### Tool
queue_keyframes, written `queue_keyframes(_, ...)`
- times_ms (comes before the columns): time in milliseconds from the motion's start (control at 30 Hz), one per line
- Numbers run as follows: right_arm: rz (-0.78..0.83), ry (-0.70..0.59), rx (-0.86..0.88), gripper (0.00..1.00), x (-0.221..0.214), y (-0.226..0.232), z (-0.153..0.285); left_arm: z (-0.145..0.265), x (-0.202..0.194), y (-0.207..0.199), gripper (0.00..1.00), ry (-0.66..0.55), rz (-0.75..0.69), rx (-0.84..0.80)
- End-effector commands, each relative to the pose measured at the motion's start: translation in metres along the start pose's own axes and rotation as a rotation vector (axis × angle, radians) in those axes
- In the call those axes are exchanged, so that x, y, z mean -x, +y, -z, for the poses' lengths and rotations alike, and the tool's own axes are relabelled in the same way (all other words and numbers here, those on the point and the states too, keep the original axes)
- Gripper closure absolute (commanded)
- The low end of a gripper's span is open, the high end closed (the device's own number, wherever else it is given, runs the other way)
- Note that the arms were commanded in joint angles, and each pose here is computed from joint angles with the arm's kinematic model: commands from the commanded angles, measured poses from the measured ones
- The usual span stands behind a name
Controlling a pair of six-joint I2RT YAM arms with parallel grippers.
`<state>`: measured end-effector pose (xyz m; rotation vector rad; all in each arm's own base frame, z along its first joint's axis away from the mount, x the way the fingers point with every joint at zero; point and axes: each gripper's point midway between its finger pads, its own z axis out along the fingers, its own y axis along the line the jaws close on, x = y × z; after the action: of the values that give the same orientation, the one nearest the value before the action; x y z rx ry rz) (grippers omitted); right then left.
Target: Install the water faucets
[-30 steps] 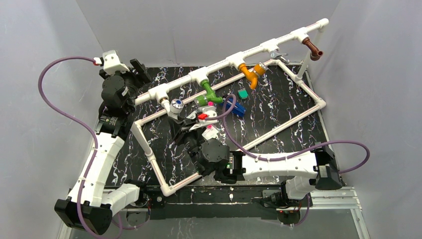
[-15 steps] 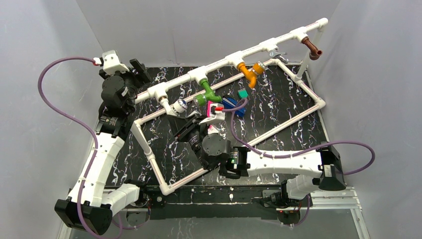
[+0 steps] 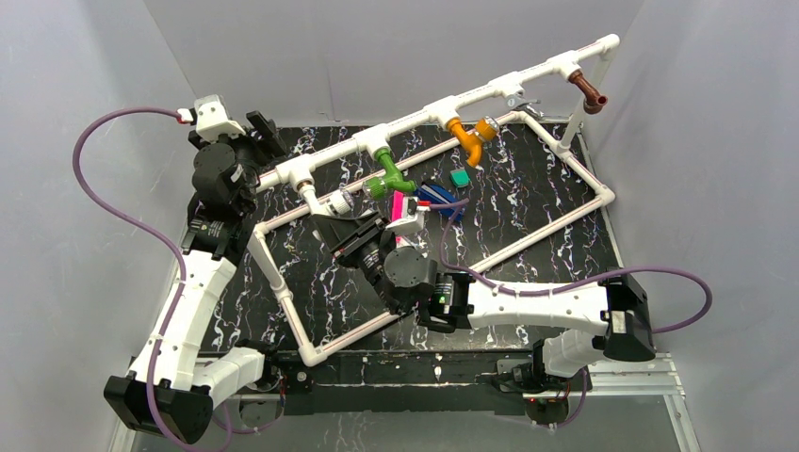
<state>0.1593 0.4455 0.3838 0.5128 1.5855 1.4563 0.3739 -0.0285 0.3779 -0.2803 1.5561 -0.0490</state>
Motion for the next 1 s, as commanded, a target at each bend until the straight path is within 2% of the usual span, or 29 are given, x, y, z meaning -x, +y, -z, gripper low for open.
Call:
queue_keyframes(0, -0.172, 0.064, -0.015, 0.99, -0.013, -0.016, -0.012, 0.022, -0.137, 0.037, 0.26, 0.431, -0.163, 0.098)
queue_keyframes(333, -0.327, 0.096, 0.010, 0.99, -0.013, -0.006, -0.011, 0.022, -0.137, 0.038, 0.26, 0.431, -0.165, 0.102)
queue_keyframes(633, -0.340, 0.107, 0.001, 0.99, -0.013, -0.007, -0.010, 0.022, -0.139, 0.040, 0.26, 0.435, -0.173, 0.109)
queue_keyframes(800, -0.326, 0.108, 0.002, 0.78, -0.012, -0.007, -0.009, 0.022, -0.140, 0.040, 0.26, 0.438, -0.174, 0.111)
queue_keyframes(967, -0.316, 0.106, 0.015, 0.66, -0.009, -0.005, -0.007, 0.022, -0.140, 0.040, 0.26, 0.439, -0.175, 0.109)
